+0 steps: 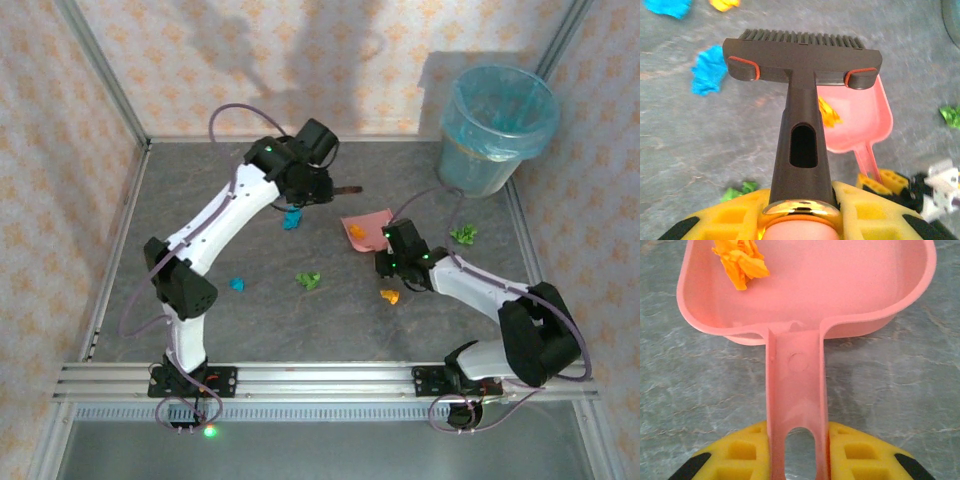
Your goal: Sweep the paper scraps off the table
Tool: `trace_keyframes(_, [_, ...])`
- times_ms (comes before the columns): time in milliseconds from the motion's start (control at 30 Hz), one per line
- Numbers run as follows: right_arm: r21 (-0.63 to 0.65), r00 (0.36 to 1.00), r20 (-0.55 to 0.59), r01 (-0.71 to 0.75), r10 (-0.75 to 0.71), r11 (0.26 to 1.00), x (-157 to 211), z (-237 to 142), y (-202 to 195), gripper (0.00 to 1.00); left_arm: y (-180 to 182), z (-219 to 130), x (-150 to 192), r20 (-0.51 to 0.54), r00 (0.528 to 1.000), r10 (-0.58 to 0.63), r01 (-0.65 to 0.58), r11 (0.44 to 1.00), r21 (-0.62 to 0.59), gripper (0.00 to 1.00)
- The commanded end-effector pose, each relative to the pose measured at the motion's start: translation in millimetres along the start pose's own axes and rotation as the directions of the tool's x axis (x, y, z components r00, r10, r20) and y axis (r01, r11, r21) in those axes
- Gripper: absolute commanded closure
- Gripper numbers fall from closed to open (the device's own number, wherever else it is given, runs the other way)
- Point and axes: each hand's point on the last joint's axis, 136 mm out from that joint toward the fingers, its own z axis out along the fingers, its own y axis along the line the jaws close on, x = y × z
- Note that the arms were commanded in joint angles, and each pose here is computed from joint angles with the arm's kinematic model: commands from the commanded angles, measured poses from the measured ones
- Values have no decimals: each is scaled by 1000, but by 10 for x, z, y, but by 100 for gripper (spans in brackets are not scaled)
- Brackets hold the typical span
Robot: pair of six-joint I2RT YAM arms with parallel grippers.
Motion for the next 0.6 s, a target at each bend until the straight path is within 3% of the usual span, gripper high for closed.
trace_keyframes(0, [-18, 998, 38, 55, -54, 998, -65, -36, 86, 100, 227, -342, -374, 173, 981, -89, 91, 996, -4, 100])
trace_keyframes(267, [-16, 996, 15, 87, -87, 996, -288, -23, 269, 100, 358, -263, -735, 197, 971, -137, 143, 990, -14, 100])
trace_keyframes(567, [-15, 988, 5, 152, -152, 988, -653, 107, 442, 100, 269, 298, -1121, 134, 965, -226, 224, 974, 34, 100])
